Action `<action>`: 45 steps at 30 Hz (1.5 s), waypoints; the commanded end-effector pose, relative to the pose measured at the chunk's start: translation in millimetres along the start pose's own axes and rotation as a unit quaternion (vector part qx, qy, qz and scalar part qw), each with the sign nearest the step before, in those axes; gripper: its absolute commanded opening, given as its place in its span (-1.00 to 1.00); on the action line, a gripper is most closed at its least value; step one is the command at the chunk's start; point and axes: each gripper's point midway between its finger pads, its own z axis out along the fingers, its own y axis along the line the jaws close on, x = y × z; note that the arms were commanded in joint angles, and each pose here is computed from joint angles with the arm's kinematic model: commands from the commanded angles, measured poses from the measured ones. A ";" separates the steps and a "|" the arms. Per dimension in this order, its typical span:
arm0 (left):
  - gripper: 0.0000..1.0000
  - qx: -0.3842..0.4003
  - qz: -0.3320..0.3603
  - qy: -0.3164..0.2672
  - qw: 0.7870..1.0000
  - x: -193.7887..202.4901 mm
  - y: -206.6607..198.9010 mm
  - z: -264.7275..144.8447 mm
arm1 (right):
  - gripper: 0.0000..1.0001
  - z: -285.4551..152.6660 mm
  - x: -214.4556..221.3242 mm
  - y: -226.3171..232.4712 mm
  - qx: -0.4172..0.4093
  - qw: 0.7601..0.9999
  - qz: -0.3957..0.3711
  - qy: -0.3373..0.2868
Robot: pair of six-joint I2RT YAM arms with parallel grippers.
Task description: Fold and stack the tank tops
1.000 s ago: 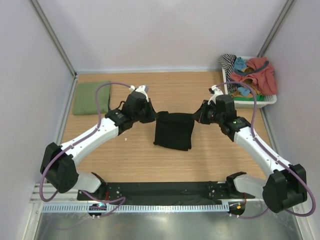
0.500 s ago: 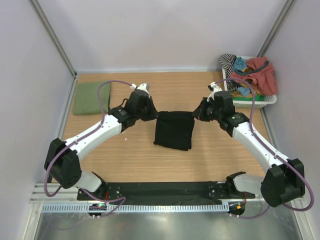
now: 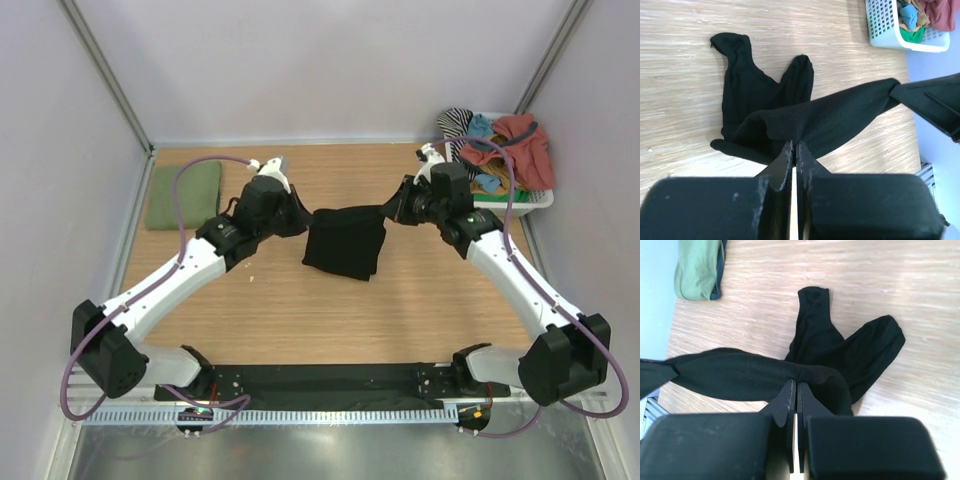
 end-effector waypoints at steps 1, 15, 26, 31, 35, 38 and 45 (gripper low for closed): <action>-1.00 0.001 0.011 -0.024 1.000 -17.7 -6.3 -11.2 | -0.98 -1.5 -17.8 11.5 -0.012 1.000 -0.015 -0.012; -1.00 -0.057 0.012 -0.028 0.998 -31.9 8.7 35.6 | -0.98 24.1 -29.1 -6.9 0.036 0.999 -0.012 -0.007; -1.00 -0.077 -0.010 -0.032 0.996 -60.4 34.1 112.4 | -0.98 79.9 -38.7 -44.6 0.084 0.996 0.012 -0.002; -1.00 -0.079 -0.018 -0.014 0.997 -63.1 47.3 150.3 | -0.98 104.5 -50.2 -59.9 0.096 0.995 0.031 -0.008; -1.00 -0.061 -0.026 -0.004 0.998 -65.3 45.8 176.7 | -0.97 122.2 -48.5 -75.8 0.116 0.992 0.042 -0.007; -1.00 -0.066 -0.027 0.005 0.997 -60.4 52.7 191.0 | -0.97 127.8 -47.3 -79.0 0.120 0.992 0.044 -0.009; -0.99 -0.065 -0.039 0.028 0.997 -48.9 68.3 221.2 | -0.94 134.4 -48.1 -88.9 0.139 0.989 0.047 -0.017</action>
